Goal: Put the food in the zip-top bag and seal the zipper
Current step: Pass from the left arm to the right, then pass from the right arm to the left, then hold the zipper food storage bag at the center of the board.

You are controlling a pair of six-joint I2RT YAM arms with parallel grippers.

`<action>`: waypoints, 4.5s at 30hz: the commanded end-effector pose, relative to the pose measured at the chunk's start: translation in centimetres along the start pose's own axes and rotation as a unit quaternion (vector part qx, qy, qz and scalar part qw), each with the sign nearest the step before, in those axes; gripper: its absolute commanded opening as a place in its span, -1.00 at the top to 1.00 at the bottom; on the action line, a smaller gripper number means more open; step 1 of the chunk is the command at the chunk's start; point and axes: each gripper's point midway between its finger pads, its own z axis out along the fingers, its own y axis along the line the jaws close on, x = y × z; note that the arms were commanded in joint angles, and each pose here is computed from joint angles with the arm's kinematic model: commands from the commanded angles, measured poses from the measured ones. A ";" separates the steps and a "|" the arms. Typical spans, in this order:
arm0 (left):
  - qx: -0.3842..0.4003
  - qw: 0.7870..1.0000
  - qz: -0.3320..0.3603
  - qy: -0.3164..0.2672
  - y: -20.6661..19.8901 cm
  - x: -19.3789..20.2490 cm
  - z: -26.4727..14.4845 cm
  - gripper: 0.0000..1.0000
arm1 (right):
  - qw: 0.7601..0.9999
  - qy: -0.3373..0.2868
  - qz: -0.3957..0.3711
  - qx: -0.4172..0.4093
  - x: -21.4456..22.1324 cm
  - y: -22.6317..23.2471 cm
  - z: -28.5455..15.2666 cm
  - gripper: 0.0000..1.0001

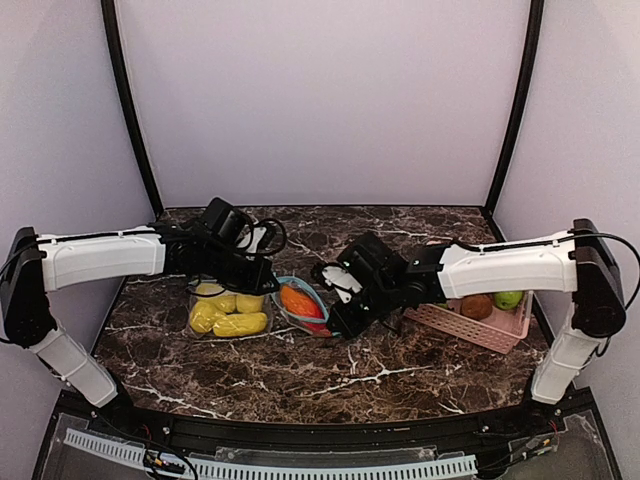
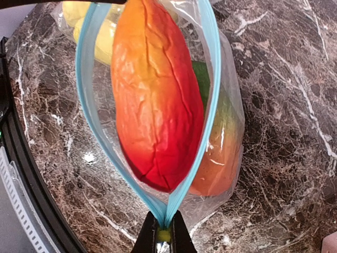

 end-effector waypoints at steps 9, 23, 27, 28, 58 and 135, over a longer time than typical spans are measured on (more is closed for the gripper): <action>-0.004 0.998 0.014 -0.059 -0.6 -1.6 -4.2 -0.30 | 0.997 -0.039 -0.017 -0.068 -2.4 3.2 -1.9 1.00; 0.186 0.943 0.253 -0.113 -7.7 -0.3 -7.4 -0.45 | 0.994 -0.044 -0.029 -0.098 -2.2 3.9 -2.0 1.00; 0.217 0.929 0.287 -0.089 -8.5 0.9 -6.0 -0.06 | 0.992 -0.048 -0.021 -0.114 -2.0 3.9 -1.8 1.00; 0.222 0.928 0.290 -0.079 -8.7 1.2 -5.3 -0.03 | 0.992 -0.050 -0.020 -0.118 -2.0 3.9 -1.8 1.00; 0.164 0.914 0.369 -0.030 -7.9 3.8 1.2 0.03 | 0.985 -0.063 -0.006 -0.160 -1.6 3.5 -2.4 1.00; 0.169 0.964 0.199 -0.054 -9.0 2.8 -1.7 0.29 | 0.983 -0.160 -0.025 -0.090 -2.9 2.1 -4.6 1.00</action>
